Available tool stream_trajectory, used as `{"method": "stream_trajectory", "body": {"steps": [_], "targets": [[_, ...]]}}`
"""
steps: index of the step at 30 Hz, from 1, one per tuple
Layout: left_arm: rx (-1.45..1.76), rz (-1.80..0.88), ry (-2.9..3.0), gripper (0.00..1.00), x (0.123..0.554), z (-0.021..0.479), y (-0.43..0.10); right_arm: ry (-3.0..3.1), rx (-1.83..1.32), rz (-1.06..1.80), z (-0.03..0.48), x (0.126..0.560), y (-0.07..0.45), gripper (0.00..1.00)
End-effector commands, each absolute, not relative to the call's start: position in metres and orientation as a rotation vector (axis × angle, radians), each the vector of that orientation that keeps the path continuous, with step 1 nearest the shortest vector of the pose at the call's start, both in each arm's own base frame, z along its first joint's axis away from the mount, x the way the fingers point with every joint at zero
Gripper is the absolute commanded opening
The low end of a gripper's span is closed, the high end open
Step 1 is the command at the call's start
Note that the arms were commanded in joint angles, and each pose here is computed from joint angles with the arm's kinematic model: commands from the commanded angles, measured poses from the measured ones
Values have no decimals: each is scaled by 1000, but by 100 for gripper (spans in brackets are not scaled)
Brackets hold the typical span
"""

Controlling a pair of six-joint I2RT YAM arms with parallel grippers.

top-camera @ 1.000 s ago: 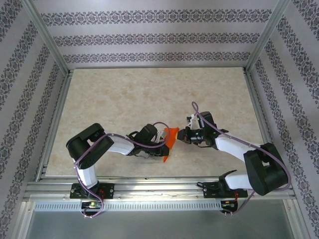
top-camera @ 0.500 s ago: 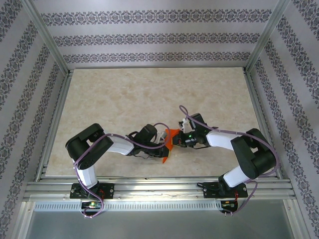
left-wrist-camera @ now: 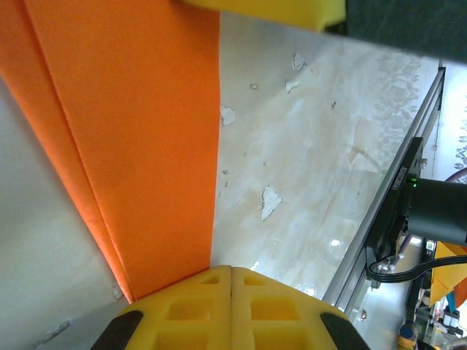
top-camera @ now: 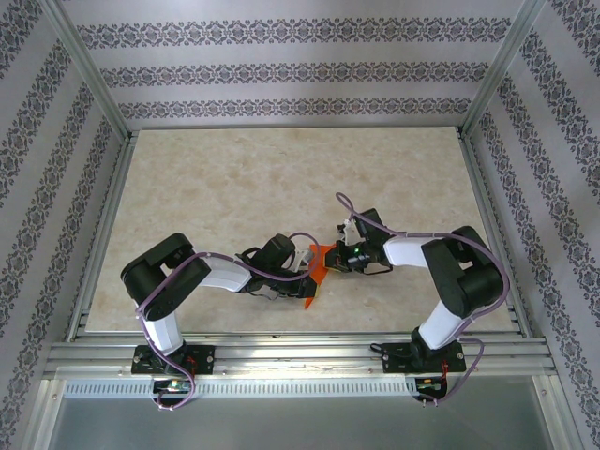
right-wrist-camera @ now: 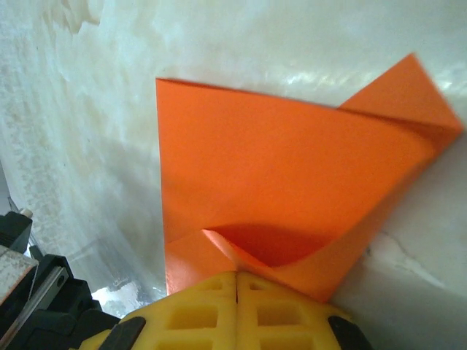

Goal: Fold a paper plane with a square sheet of paper (pick it up from the middle)
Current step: Fold the wing for the fifth time at the center of the table.

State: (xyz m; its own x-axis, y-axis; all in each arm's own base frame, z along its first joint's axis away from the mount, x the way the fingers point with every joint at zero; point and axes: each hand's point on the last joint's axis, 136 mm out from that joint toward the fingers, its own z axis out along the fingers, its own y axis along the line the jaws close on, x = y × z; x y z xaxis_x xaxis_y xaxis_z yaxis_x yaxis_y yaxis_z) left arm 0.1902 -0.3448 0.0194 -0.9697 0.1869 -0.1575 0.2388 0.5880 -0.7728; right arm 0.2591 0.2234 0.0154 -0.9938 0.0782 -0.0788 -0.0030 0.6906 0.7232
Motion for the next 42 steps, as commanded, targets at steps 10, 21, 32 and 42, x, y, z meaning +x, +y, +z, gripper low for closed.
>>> {"method": "stream_trajectory", "body": {"steps": [10,21,32,42], "targets": [[338,-1168,3015,0,150,-19,-305,2732,178,1085,12,303,198,1],[318,-1188,2993,0,152,-20,-307,2701,335,1028,8,324,174,2],[283,-1182,2966,0,159,-15,-309,2482,245,1151,93,322,173,4],[290,-1202,2952,0,164,-9,-317,2604,54,1258,70,261,226,3]]}}
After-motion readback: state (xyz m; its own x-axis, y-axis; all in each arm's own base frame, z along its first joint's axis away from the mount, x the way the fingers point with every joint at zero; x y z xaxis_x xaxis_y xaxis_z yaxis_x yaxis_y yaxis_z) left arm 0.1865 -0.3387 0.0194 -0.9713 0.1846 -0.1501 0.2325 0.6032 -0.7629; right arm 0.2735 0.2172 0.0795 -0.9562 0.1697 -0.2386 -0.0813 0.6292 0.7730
